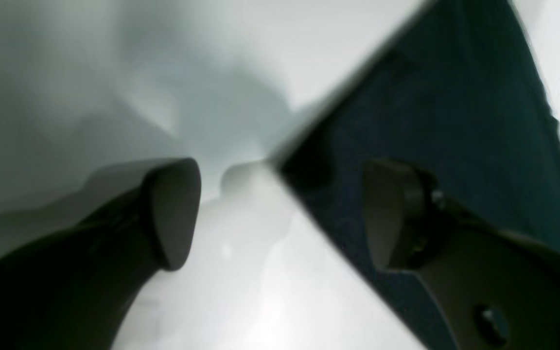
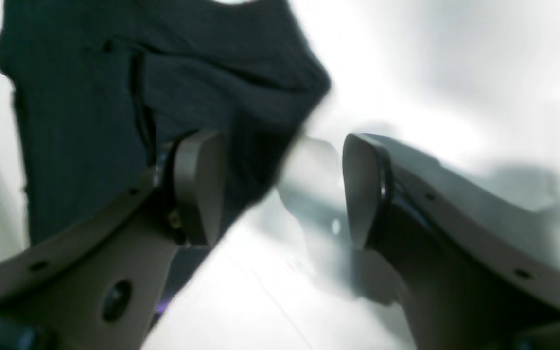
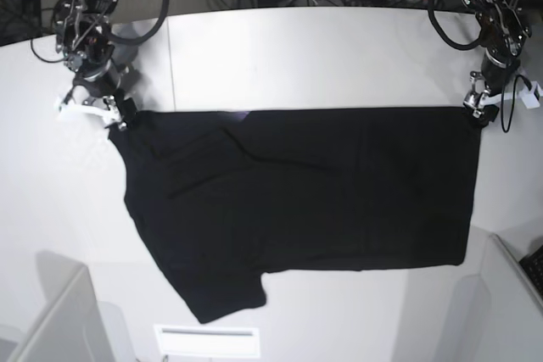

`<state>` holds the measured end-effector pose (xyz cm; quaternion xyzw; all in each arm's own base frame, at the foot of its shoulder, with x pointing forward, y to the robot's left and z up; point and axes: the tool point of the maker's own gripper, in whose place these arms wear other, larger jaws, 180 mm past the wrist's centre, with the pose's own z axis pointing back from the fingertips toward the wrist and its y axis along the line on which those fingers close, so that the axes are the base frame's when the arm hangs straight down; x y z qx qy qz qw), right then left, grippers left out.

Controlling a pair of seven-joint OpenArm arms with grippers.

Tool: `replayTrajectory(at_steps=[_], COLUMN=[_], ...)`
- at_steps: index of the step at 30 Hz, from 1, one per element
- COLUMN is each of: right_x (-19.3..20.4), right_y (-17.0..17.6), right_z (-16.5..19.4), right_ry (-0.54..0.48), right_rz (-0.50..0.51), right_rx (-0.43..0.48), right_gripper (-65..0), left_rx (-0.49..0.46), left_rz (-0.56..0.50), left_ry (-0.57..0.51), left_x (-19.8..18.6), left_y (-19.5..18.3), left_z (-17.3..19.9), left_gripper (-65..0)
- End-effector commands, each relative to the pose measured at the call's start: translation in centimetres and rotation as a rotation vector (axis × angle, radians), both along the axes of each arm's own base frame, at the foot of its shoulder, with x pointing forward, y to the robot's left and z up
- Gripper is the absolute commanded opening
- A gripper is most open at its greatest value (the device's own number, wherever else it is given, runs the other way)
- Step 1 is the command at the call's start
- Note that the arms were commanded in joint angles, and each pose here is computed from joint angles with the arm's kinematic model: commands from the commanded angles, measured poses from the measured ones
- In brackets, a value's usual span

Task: Fold the T-shirt properly
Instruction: 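Drag the shirt further with both grippers, lower the shoulder edge, release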

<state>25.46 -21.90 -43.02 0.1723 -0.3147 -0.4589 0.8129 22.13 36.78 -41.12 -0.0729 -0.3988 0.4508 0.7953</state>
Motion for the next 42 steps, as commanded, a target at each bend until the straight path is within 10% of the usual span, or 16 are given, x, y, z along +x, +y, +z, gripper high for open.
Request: replayTrajectory(at_steps=[1, 14, 22, 25, 29, 42], right_x=[-0.1, 1.1, 0.9, 0.9, 0.4, -1.1], right_y=[-0.7, -0.6, -0.5, -0.5, -0.8, -1.1], right_z=[-0.1, -1.5, -1.6, -1.8, -2.8, -0.9], right_ry=[0.010, 0.034, 0.041, 0.044, 0.073, 0.043], right_rz=[-0.010, -0.019, -0.016, -0.018, -0.032, -0.015], right_rx=[-0.015, 0.009, 0.012, 0.012, 0.021, -0.017], right_gripper=[-28.5, -28.5, -30.0, -41.9, -65.0, -65.0], left_rx=[-0.009, -0.058, -0.061, -0.066, -0.075, 0.046], left_rz=[-0.007, 0.004, 0.006, 0.009, 0.013, -0.090], left_ry=[0.010, 0.006, 0.009, 0.016, 0.019, 0.026], left_x=[0.2, 1.9, 1.9, 1.7, 1.9, 1.2], left_y=[0.0, -0.5, -0.4, -0.4, -0.4, -0.2], left_z=[-0.1, -1.3, -1.4, -1.7, -2.0, 0.8], left_gripper=[-15.5, -16.9, -51.0, -65.0, -65.0, -65.0])
